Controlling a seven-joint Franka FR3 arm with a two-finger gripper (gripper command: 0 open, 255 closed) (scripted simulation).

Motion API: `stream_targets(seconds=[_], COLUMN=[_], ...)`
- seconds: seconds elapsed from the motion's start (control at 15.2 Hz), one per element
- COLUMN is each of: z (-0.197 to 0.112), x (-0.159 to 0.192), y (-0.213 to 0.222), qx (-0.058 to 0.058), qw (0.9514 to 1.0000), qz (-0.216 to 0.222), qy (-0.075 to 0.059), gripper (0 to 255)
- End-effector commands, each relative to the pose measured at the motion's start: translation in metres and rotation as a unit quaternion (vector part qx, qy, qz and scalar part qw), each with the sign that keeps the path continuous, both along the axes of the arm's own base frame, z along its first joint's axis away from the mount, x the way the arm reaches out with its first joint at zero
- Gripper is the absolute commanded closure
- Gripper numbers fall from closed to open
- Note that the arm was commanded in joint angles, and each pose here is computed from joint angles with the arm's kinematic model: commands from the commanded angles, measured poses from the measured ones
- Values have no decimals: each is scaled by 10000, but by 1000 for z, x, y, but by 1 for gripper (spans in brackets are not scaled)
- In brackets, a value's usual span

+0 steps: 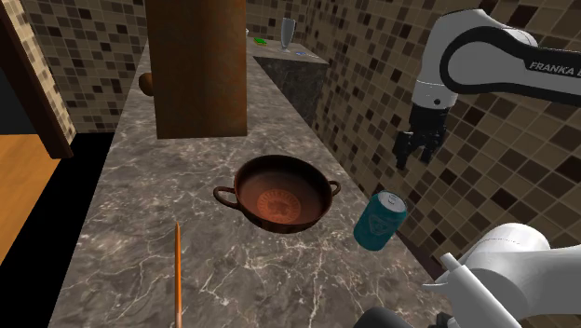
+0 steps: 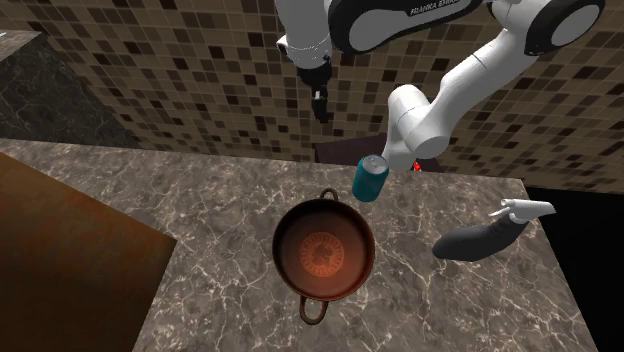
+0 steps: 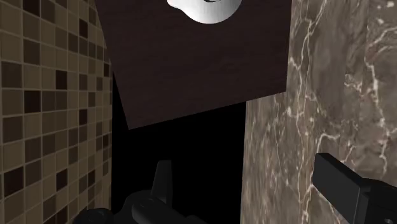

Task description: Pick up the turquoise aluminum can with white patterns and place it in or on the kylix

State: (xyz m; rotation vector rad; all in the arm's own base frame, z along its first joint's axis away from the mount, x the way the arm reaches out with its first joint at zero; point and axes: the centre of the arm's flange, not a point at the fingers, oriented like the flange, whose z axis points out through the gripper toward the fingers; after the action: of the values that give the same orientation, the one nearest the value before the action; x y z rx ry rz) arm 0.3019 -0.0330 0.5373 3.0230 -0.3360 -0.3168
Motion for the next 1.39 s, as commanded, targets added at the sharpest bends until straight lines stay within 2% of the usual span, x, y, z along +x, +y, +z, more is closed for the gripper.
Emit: stream_targets(seconds=[0.0,0.59,1.19,1.32], z=[0,25,48,43], x=[0,-41,-88,-89], y=[0,110,218,219], qx=[0,161,321,323], qw=[10000,9983,9932,9932], qz=[0,196,392,393], qy=[0,-524,-1045,-1049], gripper=[0,0,0,0])
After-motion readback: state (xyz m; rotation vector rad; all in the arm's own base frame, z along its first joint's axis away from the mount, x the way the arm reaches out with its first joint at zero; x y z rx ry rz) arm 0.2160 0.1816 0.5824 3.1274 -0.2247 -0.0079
